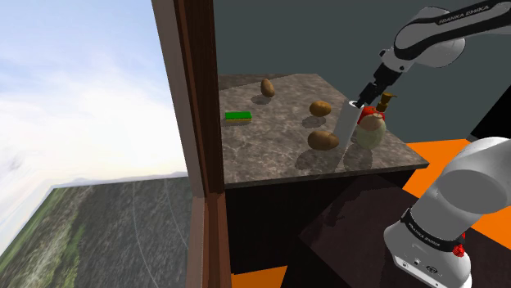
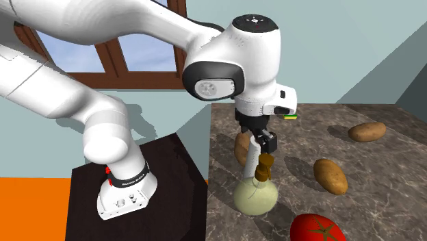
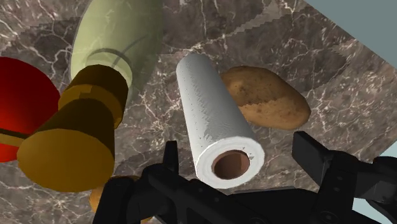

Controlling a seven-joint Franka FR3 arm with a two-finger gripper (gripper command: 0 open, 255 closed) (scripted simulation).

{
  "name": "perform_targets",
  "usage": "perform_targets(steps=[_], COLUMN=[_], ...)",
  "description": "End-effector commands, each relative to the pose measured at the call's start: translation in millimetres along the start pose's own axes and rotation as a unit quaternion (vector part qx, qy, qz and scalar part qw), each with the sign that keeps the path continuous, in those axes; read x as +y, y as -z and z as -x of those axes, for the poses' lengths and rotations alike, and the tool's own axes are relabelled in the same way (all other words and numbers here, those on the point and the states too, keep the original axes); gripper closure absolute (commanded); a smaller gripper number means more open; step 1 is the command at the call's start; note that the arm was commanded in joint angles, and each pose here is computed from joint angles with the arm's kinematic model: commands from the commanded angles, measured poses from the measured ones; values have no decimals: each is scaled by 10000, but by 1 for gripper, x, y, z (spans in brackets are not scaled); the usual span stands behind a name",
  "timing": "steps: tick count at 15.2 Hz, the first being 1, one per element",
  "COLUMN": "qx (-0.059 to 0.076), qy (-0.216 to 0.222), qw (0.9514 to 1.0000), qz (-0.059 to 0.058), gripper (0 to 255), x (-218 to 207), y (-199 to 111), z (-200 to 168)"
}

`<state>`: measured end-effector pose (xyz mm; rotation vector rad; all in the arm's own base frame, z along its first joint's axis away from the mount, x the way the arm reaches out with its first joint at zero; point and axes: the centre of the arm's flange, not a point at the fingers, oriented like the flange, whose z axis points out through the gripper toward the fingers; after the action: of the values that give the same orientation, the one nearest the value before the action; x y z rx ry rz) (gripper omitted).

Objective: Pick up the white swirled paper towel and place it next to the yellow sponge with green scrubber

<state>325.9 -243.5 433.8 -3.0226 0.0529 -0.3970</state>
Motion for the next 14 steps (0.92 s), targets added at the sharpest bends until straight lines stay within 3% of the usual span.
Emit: perform_targets(steps=[1,6,13,14], qx=[6,6,6,6], qy=[5,5,5,5], qw=[10000,10000,10000,10000], qz=[4,4,4,4], gripper=[0,0,0,255], x=[3,3,3,3], y=[-11,-36,-36,-36], z=[0,0,0,0])
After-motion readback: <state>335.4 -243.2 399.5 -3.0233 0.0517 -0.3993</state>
